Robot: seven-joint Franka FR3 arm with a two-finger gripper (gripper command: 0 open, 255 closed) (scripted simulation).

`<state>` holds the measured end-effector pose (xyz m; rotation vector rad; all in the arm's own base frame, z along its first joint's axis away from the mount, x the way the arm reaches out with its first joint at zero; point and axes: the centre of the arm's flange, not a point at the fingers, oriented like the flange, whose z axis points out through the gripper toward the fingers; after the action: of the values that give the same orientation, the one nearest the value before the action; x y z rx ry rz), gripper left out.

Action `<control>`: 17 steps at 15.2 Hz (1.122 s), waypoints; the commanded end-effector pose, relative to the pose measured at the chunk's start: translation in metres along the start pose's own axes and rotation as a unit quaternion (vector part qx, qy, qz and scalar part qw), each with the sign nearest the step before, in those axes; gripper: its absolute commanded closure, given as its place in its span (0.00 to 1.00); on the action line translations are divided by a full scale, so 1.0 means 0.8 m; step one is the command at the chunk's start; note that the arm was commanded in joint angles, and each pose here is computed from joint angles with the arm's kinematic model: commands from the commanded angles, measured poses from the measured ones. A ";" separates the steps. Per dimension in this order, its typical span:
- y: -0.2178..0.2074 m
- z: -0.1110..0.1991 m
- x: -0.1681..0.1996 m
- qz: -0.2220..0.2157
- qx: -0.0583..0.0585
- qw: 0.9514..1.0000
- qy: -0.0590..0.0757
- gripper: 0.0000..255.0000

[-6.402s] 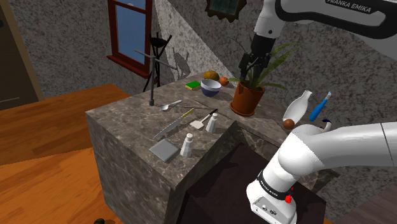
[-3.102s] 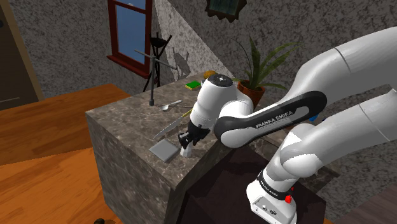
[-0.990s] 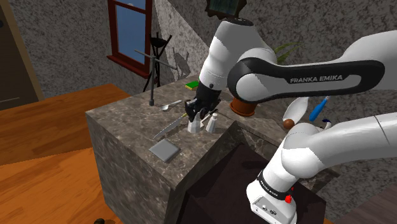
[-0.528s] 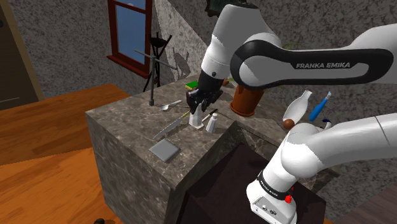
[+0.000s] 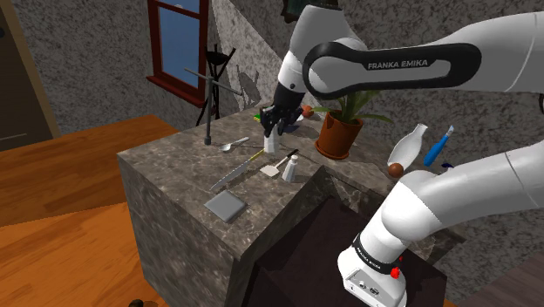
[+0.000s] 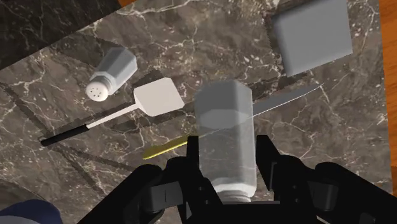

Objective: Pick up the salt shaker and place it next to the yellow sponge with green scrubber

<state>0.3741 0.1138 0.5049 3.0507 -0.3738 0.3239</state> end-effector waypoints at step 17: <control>0.190 0.053 0.222 -0.001 0.000 1.000 0.000 1.00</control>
<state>0.5078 -0.0690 0.5029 3.0507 -0.3730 0.3240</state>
